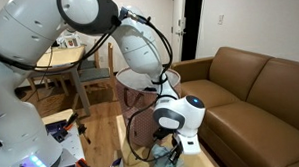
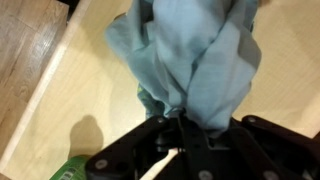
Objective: Remove the green cloth from the open bag
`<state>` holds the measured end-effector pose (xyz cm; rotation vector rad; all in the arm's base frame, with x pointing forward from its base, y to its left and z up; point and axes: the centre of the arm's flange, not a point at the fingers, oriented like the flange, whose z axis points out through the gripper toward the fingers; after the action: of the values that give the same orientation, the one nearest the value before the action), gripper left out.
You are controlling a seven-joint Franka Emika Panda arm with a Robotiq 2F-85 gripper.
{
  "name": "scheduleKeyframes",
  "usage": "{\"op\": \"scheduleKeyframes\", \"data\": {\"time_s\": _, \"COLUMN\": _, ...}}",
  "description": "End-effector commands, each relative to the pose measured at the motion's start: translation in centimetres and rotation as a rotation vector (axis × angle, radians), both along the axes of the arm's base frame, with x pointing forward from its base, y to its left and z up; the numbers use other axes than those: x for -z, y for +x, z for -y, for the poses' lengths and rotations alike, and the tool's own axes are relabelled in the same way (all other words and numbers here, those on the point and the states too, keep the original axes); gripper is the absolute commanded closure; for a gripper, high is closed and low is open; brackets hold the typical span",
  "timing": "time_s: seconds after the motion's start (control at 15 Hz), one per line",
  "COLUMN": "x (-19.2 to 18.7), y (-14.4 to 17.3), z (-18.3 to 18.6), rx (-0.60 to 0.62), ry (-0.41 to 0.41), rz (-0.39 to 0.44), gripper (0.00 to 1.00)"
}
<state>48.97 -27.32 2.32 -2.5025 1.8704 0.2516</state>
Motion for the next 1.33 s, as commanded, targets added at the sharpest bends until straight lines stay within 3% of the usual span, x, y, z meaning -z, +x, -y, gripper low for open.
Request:
{"op": "scheduleKeyframes", "data": {"time_s": 0.0, "x": 2.0, "y": 1.7, "z": 1.2, "rx": 0.035, "ry": 0.029, "rz": -0.010, "gripper": 0.61}}
{"op": "scheduleKeyframes", "data": {"time_s": 0.2, "x": 0.3, "y": 1.8, "z": 1.1, "rx": 0.008, "ry": 0.085, "rz": -0.010, "gripper": 0.42}}
{"op": "scheduleKeyframes", "data": {"time_s": 0.6, "x": -9.9, "y": 1.4, "z": 2.3, "rx": -0.064, "ry": 0.157, "rz": 0.048, "gripper": 0.03}}
{"op": "scheduleKeyframes", "data": {"time_s": 0.93, "x": -20.4, "y": 1.1, "z": 2.5, "rx": -0.128, "ry": 0.124, "rz": 0.100, "gripper": 0.00}}
{"op": "scheduleKeyframes", "data": {"time_s": 1.27, "x": -30.5, "y": -0.4, "z": 1.2, "rx": -0.236, "ry": 0.048, "rz": 0.088, "gripper": 0.00}}
